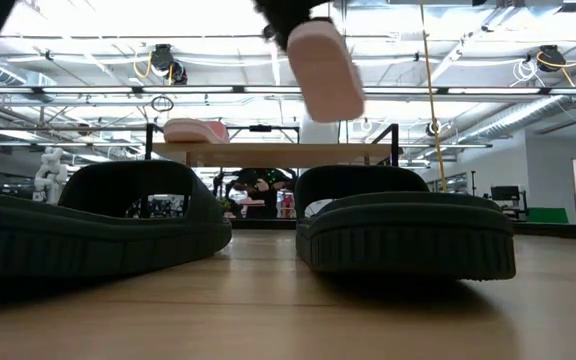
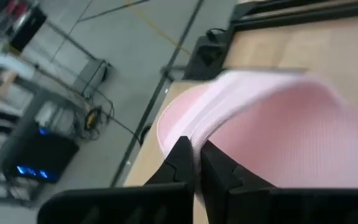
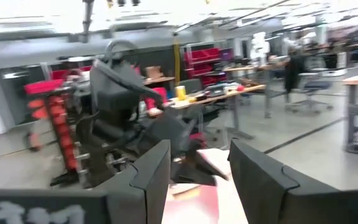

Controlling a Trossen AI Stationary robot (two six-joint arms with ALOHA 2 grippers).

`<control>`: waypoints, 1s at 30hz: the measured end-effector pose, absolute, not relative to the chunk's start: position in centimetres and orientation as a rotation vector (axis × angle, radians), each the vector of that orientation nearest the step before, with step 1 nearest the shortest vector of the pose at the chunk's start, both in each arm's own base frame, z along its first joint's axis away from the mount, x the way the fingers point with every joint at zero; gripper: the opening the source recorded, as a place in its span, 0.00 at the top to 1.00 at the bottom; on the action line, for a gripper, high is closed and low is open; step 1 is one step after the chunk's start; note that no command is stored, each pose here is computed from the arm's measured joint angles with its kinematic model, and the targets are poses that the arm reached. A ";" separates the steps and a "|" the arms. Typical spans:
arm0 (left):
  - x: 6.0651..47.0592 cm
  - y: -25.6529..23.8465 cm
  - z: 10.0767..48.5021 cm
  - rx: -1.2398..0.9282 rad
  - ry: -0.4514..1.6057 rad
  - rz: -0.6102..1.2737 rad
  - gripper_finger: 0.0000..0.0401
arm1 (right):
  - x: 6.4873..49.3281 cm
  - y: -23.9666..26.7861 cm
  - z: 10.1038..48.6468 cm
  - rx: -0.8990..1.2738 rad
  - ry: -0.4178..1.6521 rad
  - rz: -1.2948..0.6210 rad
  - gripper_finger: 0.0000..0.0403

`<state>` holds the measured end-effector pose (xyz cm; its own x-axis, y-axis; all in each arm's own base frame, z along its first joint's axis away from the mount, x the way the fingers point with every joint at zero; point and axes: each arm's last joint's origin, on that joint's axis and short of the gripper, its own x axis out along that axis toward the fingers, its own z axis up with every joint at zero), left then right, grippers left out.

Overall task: Pick and place slides into the shelf
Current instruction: Put the pink slide on the shelf

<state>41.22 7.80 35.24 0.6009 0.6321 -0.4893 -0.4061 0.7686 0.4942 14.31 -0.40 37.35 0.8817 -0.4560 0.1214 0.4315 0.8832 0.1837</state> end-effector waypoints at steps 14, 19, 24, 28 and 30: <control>31.0 9.1 31.2 0.401 0.568 0.772 1.00 | 13.9 -0.8 38.3 0.105 -0.240 -0.630 0.61; 30.8 10.3 31.3 0.411 0.573 0.815 1.00 | 13.8 -0.8 38.4 0.112 -0.257 -0.629 0.61; 29.9 12.6 31.1 0.361 0.591 0.874 1.00 | 14.1 -0.8 38.3 0.119 -0.252 -0.628 0.61; 29.2 14.1 31.1 0.333 0.596 0.935 1.00 | 14.4 -0.8 38.2 0.123 -0.245 -0.627 0.61; 29.1 14.5 31.0 0.312 0.594 0.916 1.00 | 14.6 -0.8 38.1 0.121 -0.240 -0.628 0.62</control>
<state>29.06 14.47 31.03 0.4654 0.8146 -0.3462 -0.6481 0.5800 0.4935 14.56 -0.77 38.14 0.7829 -0.5939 0.1855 0.5659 0.8036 0.1843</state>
